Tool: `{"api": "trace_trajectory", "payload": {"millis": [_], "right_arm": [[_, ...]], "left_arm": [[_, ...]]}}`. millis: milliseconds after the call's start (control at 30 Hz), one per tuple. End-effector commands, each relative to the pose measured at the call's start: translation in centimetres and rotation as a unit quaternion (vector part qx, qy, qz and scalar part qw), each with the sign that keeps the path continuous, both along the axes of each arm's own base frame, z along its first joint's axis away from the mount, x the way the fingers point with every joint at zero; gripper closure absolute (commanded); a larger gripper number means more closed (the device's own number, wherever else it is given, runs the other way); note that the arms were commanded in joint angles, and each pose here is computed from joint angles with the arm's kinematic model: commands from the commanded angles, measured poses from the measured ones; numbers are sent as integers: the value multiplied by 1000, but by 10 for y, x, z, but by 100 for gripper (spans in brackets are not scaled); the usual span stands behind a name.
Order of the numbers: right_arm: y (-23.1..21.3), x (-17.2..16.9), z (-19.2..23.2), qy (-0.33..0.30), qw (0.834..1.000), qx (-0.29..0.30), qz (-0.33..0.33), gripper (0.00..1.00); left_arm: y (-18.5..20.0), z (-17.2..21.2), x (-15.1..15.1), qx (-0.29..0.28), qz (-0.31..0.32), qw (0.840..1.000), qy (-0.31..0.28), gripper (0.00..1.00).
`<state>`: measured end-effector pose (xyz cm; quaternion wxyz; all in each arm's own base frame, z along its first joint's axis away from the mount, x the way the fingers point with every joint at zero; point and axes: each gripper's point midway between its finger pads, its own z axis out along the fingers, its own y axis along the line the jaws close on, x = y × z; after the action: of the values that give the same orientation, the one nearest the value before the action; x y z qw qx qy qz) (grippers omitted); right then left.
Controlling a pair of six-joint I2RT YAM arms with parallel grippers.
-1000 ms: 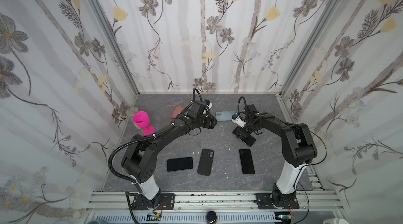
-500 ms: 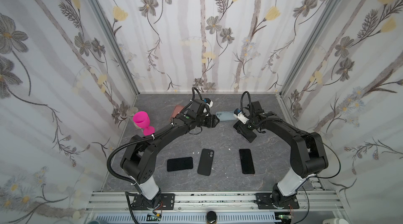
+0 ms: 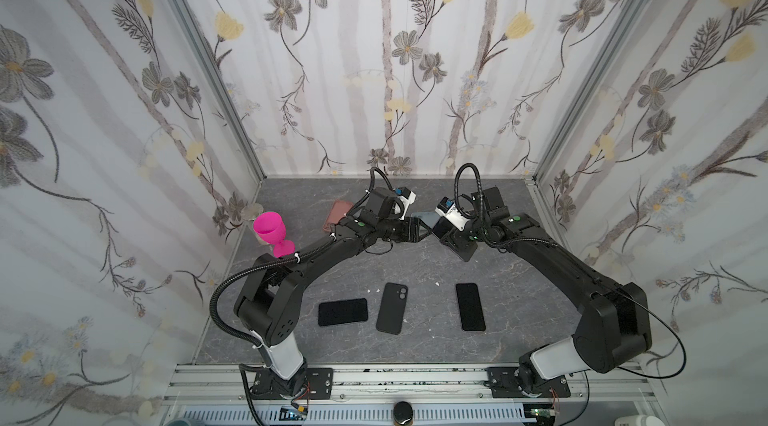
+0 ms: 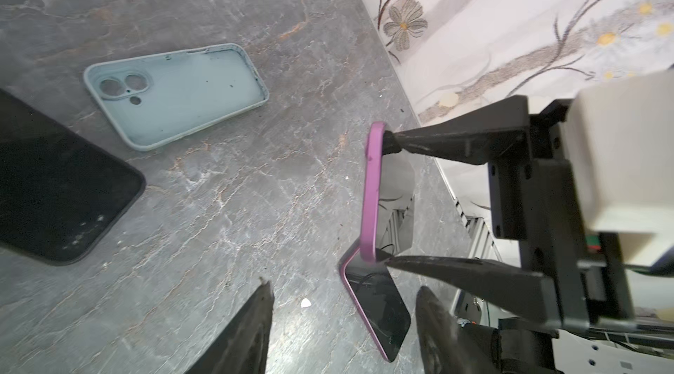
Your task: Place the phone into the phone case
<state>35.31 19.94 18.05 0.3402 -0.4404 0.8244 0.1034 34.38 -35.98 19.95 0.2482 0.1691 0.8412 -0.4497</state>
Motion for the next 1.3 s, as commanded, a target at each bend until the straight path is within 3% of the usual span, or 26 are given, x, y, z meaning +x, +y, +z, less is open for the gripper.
{"api": "trace_trajectory", "payload": {"millis": [0, 200, 367, 533, 633, 700, 867, 1067, 1167, 1267], "right_arm": [[17, -5, 12, -29, 999, 10, 40, 65], [24, -8, 15, -39, 998, 24, 51, 65], [25, -5, 18, -48, 998, 20, 45, 65], [27, -6, 20, -60, 997, 23, 46, 65], [28, -6, 22, -64, 997, 25, 46, 64], [27, -5, 22, -64, 997, 24, 44, 63], [28, -2, 35, -76, 996, 39, 28, 53], [33, 2, 76, -117, 989, 93, 9, 0], [39, -4, 109, -142, 980, 138, 20, 0], [32, -4, 151, -185, 964, 191, -19, 0]], "left_arm": [[-9, 10, -6, -39, -23, 999, 6, 40], [-10, 3, -11, -43, -30, 998, 22, 52], [-13, -1, -16, -53, -47, 996, 45, 76], [-15, -3, -16, -59, -48, 995, 59, 87], [-14, -1, -14, -62, -43, 995, 59, 100], [-11, 2, -11, -67, -36, 995, 60, 100], [-1, 18, -5, -87, -11, 995, 45, 100], [11, 47, 0, -107, 12, 994, 12, 100], [18, 64, 2, -123, 24, 992, -5, 100], [28, 86, 3, -144, 38, 988, -28, 100]]}}
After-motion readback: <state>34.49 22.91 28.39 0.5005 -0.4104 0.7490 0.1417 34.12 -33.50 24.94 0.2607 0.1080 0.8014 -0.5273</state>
